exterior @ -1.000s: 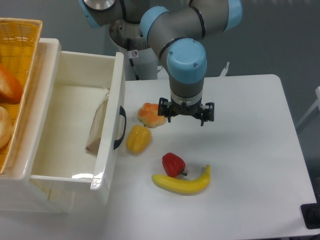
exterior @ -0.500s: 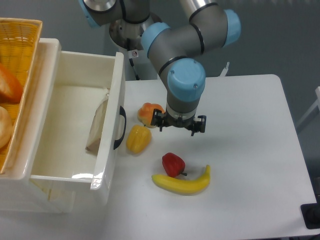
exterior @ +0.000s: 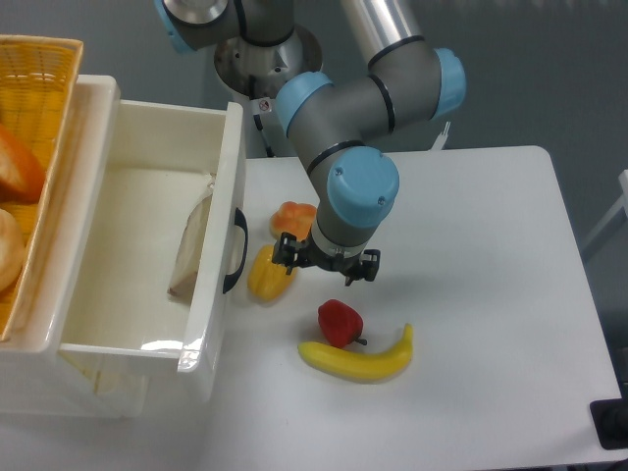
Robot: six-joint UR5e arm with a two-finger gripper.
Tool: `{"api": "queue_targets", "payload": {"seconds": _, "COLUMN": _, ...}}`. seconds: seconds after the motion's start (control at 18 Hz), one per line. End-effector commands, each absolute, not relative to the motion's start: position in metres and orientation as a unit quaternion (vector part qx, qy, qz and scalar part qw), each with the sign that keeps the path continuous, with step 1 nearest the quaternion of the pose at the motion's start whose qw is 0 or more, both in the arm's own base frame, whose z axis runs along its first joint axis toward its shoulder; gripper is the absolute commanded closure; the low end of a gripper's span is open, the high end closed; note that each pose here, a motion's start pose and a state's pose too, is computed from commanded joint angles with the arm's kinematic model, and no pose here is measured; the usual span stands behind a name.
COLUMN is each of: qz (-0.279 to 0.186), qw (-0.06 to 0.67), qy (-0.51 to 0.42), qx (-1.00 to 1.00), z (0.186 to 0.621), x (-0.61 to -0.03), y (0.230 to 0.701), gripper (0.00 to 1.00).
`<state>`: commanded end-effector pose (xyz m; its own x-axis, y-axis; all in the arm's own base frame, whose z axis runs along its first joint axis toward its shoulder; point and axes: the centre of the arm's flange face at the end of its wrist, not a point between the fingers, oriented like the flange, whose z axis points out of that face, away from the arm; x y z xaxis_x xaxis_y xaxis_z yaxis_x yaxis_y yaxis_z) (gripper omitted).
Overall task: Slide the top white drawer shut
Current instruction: 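Move the gripper down toward the black handle of the open drawer, then push the drawer front with the gripper, sliding the drawer into the unit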
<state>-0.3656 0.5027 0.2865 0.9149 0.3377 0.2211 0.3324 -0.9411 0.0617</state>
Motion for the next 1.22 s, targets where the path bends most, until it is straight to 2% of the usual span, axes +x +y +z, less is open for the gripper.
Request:
{"api": "queue_targets", "payload": {"seconds": 0.72, "qz": 0.138, "qw": 0.003, "qy": 0.172, "qx": 0.975, "z": 0.285, "x": -0.356, "y": 0.508, "gripper": 0.00}}
{"api": "queue_targets", "payload": {"seconds": 1.22, "qz": 0.136, "qw": 0.002, "qy": 0.166, "qx": 0.977, "z": 0.290, "x": -0.351, "y": 0.511, "gripper": 0.00}}
